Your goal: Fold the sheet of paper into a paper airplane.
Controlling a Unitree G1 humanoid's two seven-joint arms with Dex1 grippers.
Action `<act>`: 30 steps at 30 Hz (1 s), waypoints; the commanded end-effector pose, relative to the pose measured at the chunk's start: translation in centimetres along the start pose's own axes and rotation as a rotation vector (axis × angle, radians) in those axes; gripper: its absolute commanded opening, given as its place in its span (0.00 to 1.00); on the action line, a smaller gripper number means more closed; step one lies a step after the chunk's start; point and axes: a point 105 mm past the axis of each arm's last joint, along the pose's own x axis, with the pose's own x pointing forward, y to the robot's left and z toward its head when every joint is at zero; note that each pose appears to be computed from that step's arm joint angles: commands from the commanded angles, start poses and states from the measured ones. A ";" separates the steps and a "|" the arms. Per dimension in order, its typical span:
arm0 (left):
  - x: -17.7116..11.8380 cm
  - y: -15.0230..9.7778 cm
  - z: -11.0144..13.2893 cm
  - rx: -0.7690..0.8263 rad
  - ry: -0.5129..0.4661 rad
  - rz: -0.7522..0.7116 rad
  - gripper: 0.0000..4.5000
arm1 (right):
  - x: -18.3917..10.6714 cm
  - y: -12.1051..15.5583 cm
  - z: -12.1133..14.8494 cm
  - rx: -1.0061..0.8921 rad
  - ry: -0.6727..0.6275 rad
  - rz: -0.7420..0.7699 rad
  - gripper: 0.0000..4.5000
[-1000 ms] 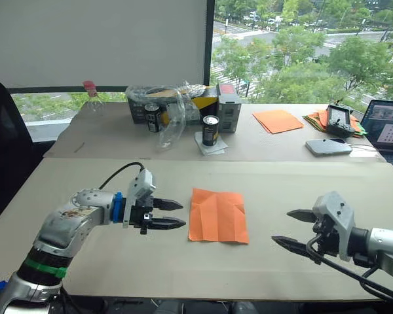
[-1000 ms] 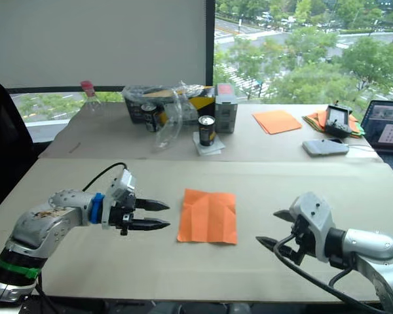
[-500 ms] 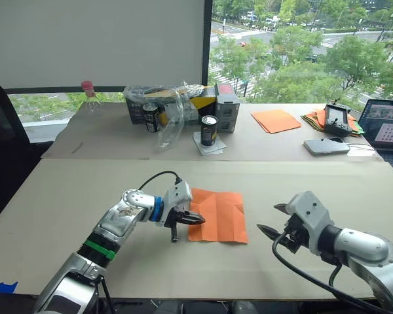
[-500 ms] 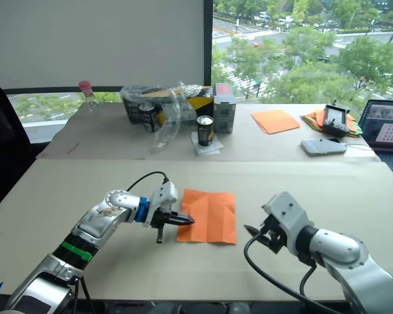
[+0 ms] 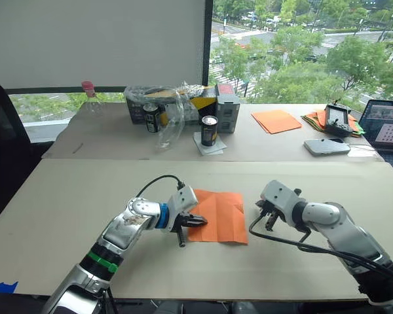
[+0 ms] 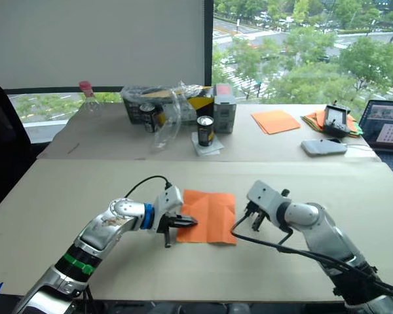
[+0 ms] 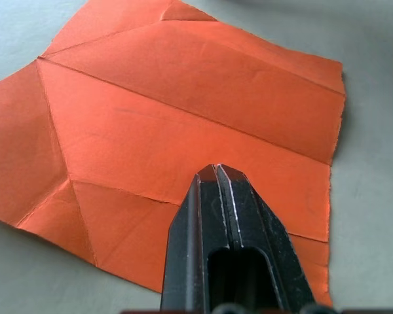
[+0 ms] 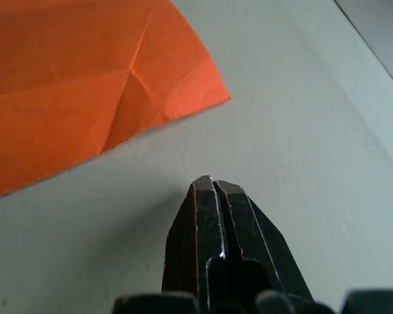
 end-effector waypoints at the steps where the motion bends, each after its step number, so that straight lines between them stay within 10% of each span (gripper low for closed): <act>1: -0.2 0.1 -1.8 -0.048 0.067 0.031 0.00 | 0.7 0.4 0.6 -0.065 -0.023 0.063 0.01; 30: -2.7 2.5 -3.5 -0.092 0.103 0.156 0.00 | 4.8 4.2 10.7 0.214 -0.476 0.338 0.01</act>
